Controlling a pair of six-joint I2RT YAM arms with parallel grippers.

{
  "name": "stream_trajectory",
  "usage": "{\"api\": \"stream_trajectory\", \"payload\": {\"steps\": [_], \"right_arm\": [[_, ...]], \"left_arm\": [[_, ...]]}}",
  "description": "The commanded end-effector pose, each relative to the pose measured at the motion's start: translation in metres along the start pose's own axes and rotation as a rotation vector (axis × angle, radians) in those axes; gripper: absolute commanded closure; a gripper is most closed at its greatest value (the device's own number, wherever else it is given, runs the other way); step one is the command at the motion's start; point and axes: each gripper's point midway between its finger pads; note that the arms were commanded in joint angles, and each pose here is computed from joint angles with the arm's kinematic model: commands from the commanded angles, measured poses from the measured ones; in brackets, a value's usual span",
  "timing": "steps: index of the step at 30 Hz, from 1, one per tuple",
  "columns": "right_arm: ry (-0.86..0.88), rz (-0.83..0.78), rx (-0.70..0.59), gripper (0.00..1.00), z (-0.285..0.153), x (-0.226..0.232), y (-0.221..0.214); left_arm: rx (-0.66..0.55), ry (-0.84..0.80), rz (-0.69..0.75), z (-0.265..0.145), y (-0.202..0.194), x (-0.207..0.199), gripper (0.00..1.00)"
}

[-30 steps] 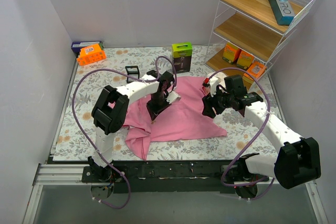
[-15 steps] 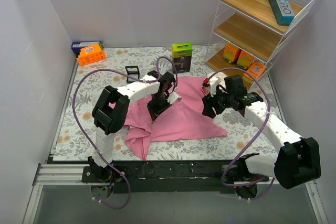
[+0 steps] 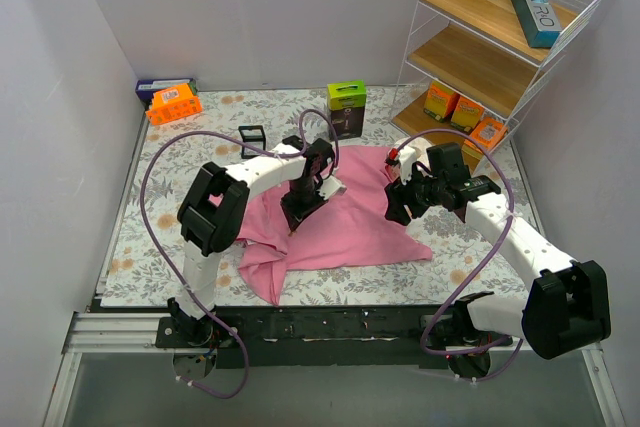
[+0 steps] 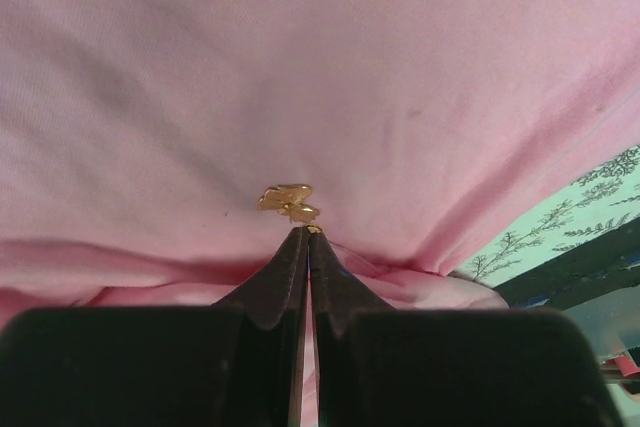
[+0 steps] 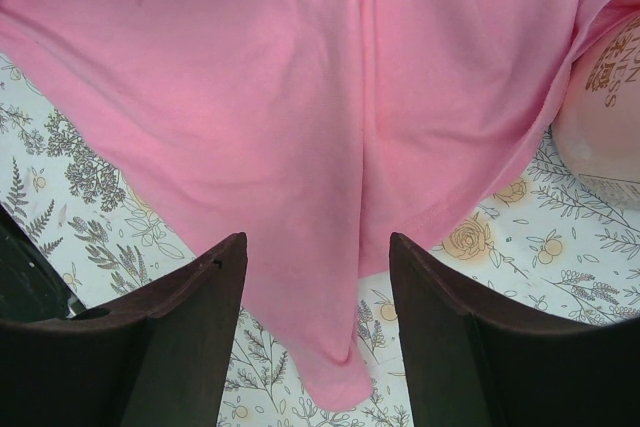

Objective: Remove the brooch from the garment

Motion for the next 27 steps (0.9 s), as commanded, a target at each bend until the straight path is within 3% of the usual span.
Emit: {"api": "stream_trajectory", "payload": {"steps": [1,19,27], "right_arm": [[0.003,-0.004,-0.022,0.33,-0.001,-0.001,0.007],[-0.002,-0.001,-0.019,0.33,-0.001,-0.004,0.008],[-0.002,-0.002,-0.019,0.33,-0.001,-0.004,0.009]], "left_arm": [[-0.029,0.009,0.01,-0.003,0.011,0.002,1.0],[-0.047,0.011,0.003,-0.028,0.013,0.002,1.0],[-0.014,0.024,-0.016,-0.017,0.007,0.009,1.0]]}}
Point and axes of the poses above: each gripper's point midway between its finger pads, its own z axis out along the fingers, its own x axis along the line the jaws close on, y = z × x, and after that the axes turned 5 degrees about z, right-handed
